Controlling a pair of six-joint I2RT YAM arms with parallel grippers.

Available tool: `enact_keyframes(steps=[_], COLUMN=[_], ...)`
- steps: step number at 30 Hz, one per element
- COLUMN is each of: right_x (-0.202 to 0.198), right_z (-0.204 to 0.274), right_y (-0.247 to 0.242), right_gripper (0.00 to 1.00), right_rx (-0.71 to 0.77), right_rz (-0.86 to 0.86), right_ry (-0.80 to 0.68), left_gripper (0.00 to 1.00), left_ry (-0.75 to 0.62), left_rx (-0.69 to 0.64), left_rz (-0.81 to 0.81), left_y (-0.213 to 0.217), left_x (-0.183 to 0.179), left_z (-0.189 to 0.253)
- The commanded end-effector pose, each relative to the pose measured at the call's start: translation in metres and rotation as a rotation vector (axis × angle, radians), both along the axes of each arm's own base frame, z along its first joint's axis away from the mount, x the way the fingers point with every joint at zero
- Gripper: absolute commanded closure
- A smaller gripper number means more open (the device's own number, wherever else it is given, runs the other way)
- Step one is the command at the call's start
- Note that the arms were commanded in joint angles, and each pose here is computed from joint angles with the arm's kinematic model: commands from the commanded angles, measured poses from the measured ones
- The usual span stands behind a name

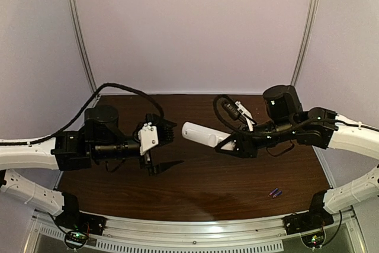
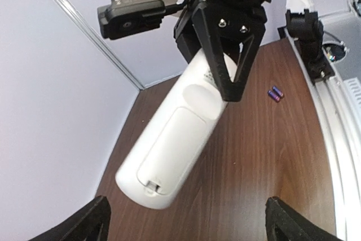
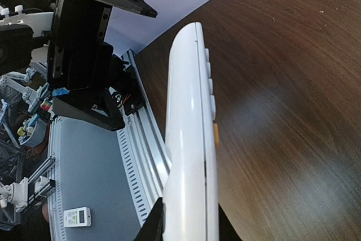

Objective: Load the batteries into the remote control
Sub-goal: Pass from the left arm to the right, then pass from the right arm to the left

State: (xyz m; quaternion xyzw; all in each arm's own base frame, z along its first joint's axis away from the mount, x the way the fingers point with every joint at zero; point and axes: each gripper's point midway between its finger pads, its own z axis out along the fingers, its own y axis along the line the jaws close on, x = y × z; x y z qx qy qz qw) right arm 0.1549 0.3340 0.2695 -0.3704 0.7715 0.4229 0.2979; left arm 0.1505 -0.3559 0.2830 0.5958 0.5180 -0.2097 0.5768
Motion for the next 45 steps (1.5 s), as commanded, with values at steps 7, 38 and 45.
enact_keyframes(steps=[7, 38, 45], right_x=[-0.030, -0.022, -0.031], right_z=[-0.012, 0.015, -0.009], right_y=[0.018, 0.023, 0.028], right_gripper=[1.00, 0.41, 0.43], right_rx=[0.083, 0.227, 0.170], right_rz=[0.135, 0.108, 0.172], right_ry=[0.285, 0.280, 0.355], left_gripper=[0.03, 0.76, 0.77], left_ry=[-0.342, -0.179, -0.227], left_rx=[0.138, 0.234, 0.248], left_rz=[0.047, -0.055, -0.128], left_y=[-0.009, -0.031, -0.027], left_x=[0.011, -0.009, -0.020], left_z=[0.006, -0.031, -0.033])
